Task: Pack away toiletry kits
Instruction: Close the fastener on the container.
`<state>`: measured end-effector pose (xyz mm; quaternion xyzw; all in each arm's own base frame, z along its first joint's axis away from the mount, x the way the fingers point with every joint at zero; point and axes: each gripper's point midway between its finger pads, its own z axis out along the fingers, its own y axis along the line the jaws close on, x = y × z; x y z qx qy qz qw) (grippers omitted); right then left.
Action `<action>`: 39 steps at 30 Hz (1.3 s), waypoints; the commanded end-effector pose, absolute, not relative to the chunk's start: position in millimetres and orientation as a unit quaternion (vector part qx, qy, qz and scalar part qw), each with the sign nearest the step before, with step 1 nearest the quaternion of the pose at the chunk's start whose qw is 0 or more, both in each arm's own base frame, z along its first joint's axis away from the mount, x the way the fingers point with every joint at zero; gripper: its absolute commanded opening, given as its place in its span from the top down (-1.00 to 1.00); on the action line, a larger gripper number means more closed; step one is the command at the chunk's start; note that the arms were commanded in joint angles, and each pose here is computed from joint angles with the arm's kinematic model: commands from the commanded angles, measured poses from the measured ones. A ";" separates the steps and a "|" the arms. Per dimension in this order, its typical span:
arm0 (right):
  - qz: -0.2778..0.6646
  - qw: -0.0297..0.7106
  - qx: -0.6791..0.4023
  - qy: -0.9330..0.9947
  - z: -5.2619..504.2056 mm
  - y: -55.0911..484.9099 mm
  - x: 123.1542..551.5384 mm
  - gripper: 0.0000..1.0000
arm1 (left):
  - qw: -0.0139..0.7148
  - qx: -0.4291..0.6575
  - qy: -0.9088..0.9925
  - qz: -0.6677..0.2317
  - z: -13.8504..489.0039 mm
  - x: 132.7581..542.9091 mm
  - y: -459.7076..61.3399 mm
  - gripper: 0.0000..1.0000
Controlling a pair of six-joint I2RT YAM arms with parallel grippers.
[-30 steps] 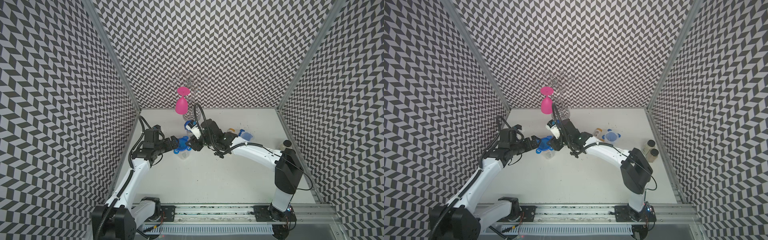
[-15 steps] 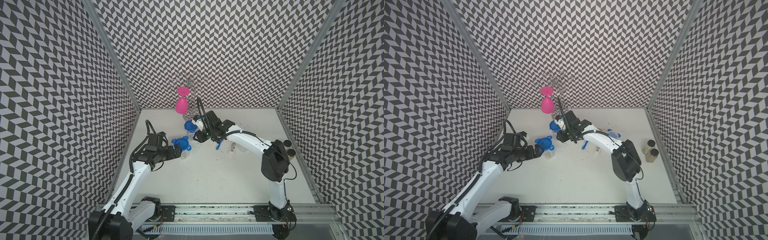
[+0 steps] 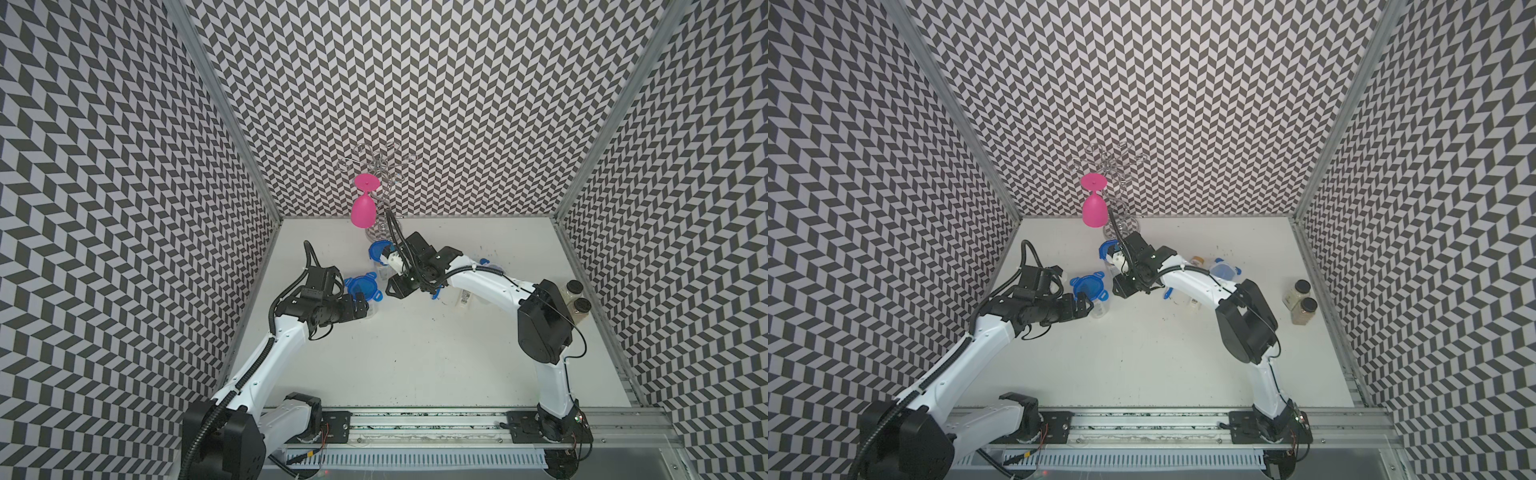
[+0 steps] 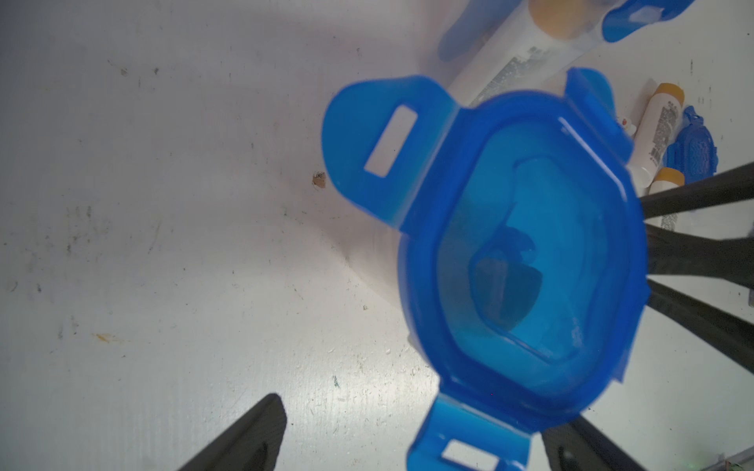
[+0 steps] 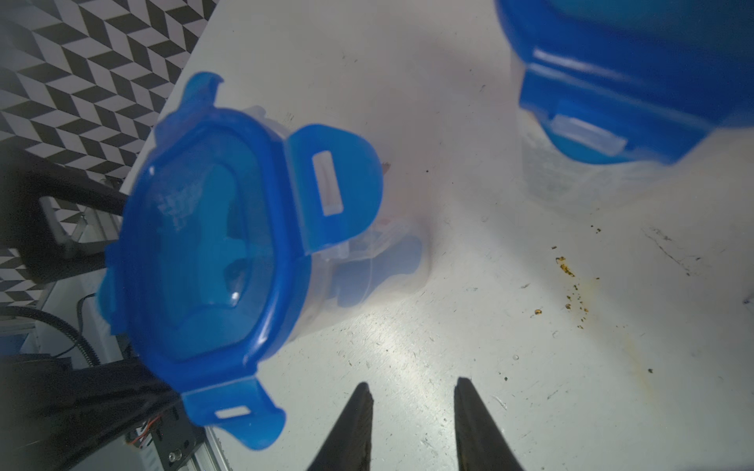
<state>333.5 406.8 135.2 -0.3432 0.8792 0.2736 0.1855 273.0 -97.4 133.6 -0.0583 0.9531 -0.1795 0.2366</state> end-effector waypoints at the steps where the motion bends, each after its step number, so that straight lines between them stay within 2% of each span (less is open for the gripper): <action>1: 0.286 0.199 -0.356 0.867 145.6 413.6 331.3 0.34 | 0.250 -0.072 0.952 -0.162 138.8 281.7 -91.4 -0.98; 19: 0.309 0.207 -0.366 0.853 160.8 425.6 324.2 0.37 | 0.247 -0.089 0.956 -0.132 141.3 280.6 -76.7 -0.94; 30: 0.300 0.219 -0.363 0.854 165.0 428.0 335.5 0.37 | 0.258 -0.108 0.952 -0.122 148.4 281.1 -62.8 -0.91; 39: 0.294 0.222 -0.363 0.856 166.5 424.1 336.5 0.38 | 0.249 -0.098 0.954 -0.138 146.8 275.7 -67.5 -0.90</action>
